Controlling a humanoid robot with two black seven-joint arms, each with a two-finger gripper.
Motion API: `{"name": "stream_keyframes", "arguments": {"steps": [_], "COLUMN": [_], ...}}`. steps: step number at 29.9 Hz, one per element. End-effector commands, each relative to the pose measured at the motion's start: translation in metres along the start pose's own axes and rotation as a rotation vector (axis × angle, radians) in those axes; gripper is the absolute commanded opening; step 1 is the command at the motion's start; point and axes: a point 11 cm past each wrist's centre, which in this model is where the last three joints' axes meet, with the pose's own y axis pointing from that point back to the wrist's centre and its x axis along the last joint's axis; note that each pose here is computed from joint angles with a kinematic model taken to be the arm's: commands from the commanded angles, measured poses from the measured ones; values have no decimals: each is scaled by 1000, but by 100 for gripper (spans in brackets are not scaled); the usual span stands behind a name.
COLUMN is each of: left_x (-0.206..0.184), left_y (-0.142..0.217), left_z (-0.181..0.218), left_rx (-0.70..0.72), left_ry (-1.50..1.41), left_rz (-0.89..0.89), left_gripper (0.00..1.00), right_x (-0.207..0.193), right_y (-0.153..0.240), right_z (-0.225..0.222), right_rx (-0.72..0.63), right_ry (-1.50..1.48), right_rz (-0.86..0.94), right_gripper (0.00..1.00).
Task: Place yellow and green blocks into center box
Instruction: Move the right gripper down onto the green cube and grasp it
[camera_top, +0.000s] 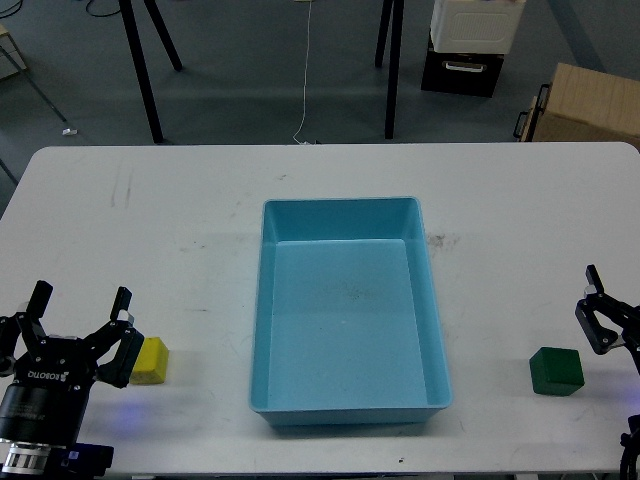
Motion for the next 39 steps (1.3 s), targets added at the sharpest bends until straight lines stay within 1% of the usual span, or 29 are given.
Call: {"name": "stream_keyframes", "arguments": {"steps": [1, 5, 7, 9, 12, 14, 16, 19, 22, 25, 27, 29, 32, 35, 37, 39], "left_x": [-1, -2, -4, -7, -15, -22, -28, -34, -35, -35, -35, -33, -29, -28, -26, -23], "left_y": [-1, 0, -2, -7, -21, -34, -44, -53, -56, -58, -58, -57, -57, -57, -57, -56], "left_z": [1, 7, 10, 12, 10, 7, 3, 2, 1, 0, 0, -3, -8, -12, -14, -14], "left_rx": [5, 17, 11, 11, 26, 43, 58, 67, 71, 77, 78, 84, 97, 109, 114, 116], "left_ry": [-5, -36, -45, -50, -52, -54, -52, -55, -55, -56, -54, -49, -40, -45, -56, -61], "left_rz": [-2, 4, -1, -17, -62, -102, -135, -164, -174, -175, -175, -171, -161, -156, -150, -140], "left_gripper": [100, 100, 100, 100, 100, 100, 100, 100, 100, 100, 100, 100, 100, 100, 100, 100], "right_x": [-6, -2, -3, -4, -18, -30, -43, -70, -87, -79, -72, -66, -48, -31, -21, -15], "right_y": [-4, -3, -2, -5, -22, -37, -53, -78, -95, -101, -103, -100, -89, -81, -75, -72], "right_z": [-5, -4, 0, -7, -32, -36, -44, -69, -59, -47, -37, -22, -10, -11, -11, -9], "right_rx": [12, 26, 6, -39, -225, -421, -578, -714, -898, -1081, -1202, -1340, -1538, -1678, -1741, -1772], "right_ry": [4, -14, -13, 45, 275, 442, 617, 882, 1172, 1470, 1634, 1736, 1850, 1977, 2030, 2063], "right_rz": [-37, -39, -38, -27, -22, -23, -8, 12, -11, 3, -38, -106, -145, -140, -148, -166], "right_gripper": [100, 100, 100, 100, 100, 100, 100, 100, 100, 100, 100, 100, 100, 100, 100, 100]}}
